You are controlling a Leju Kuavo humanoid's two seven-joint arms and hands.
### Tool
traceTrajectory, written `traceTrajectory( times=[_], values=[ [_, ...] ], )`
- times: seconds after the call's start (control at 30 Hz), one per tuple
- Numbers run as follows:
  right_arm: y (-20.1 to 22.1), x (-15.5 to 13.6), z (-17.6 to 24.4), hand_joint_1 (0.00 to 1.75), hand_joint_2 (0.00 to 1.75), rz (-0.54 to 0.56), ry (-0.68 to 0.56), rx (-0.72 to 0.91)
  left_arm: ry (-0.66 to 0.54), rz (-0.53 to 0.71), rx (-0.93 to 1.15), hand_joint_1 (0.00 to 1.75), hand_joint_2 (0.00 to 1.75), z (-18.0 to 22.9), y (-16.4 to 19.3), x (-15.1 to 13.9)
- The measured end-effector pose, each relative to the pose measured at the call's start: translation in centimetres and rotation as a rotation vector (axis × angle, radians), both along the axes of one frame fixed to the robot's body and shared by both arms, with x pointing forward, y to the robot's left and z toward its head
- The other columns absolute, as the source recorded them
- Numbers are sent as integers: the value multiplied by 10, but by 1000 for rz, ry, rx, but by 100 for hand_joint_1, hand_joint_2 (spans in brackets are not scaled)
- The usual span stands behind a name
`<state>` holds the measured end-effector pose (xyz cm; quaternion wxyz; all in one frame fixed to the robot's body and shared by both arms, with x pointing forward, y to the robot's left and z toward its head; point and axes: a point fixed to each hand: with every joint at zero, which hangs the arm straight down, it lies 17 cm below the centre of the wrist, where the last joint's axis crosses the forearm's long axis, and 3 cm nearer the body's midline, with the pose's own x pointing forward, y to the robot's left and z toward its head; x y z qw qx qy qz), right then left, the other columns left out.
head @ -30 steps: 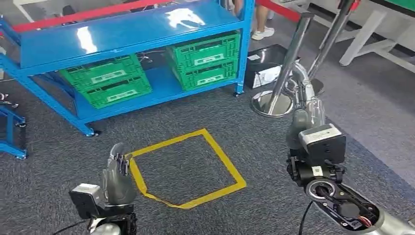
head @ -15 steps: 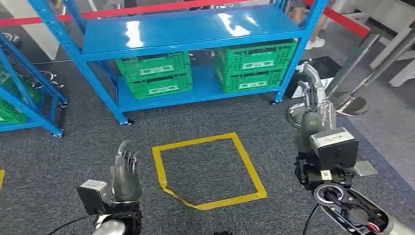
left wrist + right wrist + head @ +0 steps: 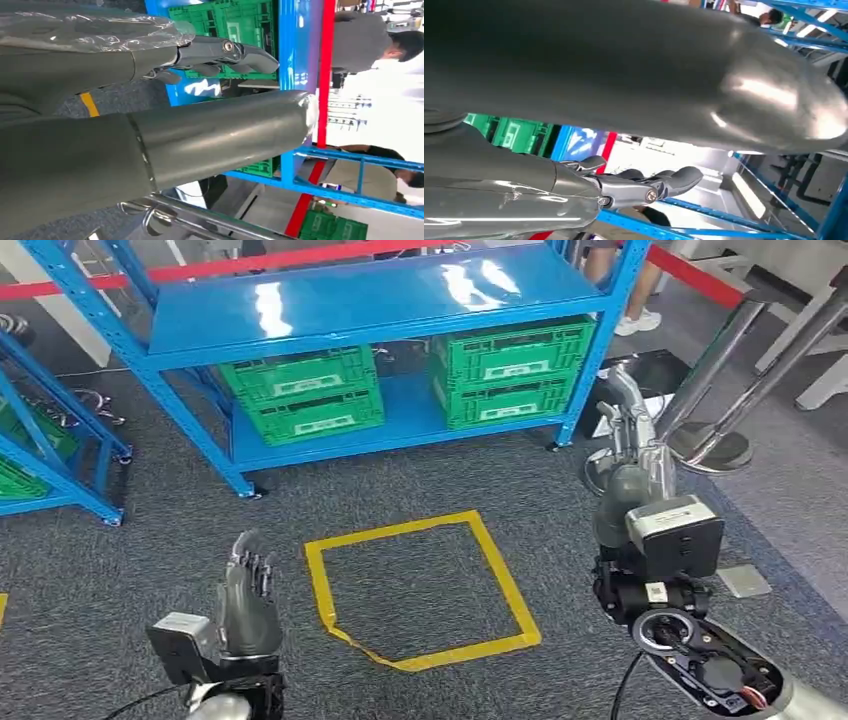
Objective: Take the parts from the cabinet and place them on the table.
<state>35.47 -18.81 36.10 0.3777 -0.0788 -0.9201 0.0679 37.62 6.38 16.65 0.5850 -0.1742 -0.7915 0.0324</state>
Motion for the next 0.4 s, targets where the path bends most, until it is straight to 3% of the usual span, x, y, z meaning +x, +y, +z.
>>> traceTrajectory(
  times=[0.4],
  values=[
    [-2, 3, -6, 0, 0, -7, 19, 3, 14, 0, 4, 0, 0, -4, 0, 0]
  ],
)
